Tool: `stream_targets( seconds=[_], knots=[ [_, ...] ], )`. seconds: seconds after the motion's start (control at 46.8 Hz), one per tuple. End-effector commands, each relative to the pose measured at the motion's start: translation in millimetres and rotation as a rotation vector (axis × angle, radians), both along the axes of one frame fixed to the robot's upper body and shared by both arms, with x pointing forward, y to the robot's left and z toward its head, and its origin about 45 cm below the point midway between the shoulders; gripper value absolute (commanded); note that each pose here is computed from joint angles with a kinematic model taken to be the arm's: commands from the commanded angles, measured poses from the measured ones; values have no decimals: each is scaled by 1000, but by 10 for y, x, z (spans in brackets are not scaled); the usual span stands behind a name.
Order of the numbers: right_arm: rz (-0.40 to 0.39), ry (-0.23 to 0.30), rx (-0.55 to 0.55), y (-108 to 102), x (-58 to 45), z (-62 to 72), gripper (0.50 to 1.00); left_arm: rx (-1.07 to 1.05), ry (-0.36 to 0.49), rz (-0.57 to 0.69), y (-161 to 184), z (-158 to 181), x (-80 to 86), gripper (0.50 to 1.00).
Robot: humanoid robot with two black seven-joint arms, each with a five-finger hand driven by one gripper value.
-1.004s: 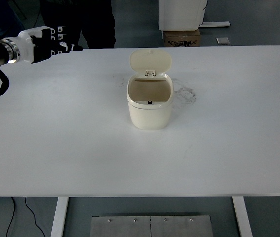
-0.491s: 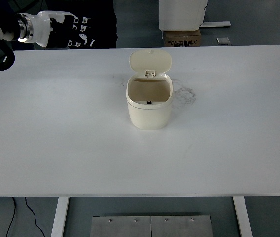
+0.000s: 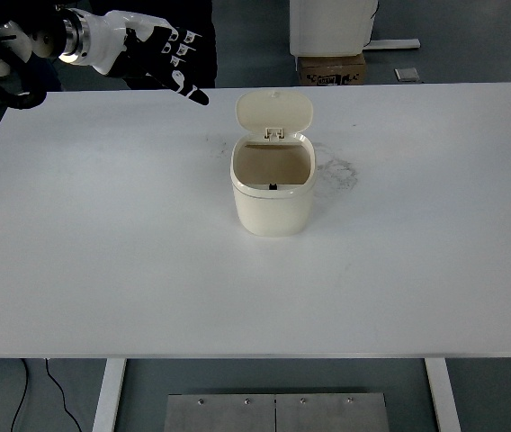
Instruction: Close trash bin
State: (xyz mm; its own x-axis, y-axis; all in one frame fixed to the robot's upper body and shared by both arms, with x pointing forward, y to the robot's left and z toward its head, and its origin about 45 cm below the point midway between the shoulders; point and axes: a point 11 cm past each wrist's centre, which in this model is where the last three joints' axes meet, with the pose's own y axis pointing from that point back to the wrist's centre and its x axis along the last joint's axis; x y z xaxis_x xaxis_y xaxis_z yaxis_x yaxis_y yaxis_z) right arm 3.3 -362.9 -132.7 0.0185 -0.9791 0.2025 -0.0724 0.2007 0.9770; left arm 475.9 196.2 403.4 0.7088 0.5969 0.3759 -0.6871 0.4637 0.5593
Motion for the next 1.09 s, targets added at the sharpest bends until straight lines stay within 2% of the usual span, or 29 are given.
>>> stream_targets(
  seconds=[0.0, 0.513, 1.068],
  knots=[
    [-1, 0, 0, 0, 0, 0, 989, 42, -29, -27, -70, 31, 8, 1000],
    [0, 0, 0, 0, 0, 0, 989, 55, -20, -129, -521, -96, -61, 1000],
    [0, 0, 0, 0, 0, 0, 991, 69, 30, -188, -611, -201, -140, 1000]
  ],
)
